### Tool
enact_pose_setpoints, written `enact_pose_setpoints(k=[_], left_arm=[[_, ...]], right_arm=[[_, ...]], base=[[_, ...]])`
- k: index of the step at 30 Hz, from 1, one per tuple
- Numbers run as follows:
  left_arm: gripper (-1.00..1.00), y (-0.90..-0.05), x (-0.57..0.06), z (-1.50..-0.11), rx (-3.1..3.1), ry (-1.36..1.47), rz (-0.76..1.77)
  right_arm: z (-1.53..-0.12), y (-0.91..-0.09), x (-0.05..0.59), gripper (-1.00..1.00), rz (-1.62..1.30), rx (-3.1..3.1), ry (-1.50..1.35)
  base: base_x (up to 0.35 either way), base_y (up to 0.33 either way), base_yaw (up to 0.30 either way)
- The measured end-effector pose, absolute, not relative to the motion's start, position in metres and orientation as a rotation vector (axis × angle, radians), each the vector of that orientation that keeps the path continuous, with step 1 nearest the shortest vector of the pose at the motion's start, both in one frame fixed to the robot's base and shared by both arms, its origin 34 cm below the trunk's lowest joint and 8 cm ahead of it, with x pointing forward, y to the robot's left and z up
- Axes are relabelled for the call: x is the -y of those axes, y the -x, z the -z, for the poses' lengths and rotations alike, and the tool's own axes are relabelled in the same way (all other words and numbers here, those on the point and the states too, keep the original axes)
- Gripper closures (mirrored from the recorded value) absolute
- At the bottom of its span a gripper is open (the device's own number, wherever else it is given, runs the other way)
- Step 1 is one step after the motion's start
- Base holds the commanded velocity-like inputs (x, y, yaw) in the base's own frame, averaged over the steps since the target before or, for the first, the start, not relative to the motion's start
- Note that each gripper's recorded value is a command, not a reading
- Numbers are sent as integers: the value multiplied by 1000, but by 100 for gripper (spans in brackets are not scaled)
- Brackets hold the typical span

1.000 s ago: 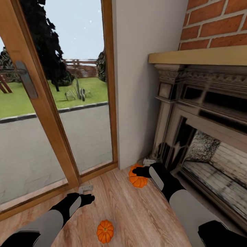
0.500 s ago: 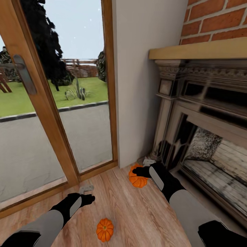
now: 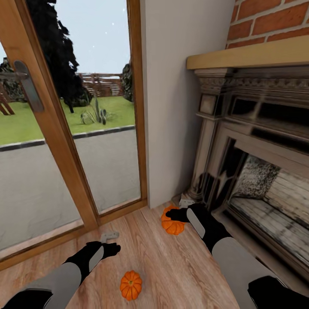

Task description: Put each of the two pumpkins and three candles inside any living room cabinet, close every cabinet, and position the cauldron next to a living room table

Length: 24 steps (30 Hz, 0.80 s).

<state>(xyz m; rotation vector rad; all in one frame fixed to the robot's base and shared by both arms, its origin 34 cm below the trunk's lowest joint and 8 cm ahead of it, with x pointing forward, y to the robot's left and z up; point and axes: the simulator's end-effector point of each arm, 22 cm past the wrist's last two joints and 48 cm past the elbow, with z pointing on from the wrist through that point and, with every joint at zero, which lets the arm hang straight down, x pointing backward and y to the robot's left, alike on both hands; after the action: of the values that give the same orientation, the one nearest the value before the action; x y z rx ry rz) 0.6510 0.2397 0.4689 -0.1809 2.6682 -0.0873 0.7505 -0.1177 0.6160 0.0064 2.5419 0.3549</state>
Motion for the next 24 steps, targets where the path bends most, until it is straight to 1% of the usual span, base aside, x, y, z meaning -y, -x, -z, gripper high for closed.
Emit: enact_pose_setpoints(k=[24], left_arm=[[-100,-649,-229,-424,-2635,171,102]], right_arm=[[-567,-742,116,100,-356,-2541,-4]], base=[[0,0,0]])
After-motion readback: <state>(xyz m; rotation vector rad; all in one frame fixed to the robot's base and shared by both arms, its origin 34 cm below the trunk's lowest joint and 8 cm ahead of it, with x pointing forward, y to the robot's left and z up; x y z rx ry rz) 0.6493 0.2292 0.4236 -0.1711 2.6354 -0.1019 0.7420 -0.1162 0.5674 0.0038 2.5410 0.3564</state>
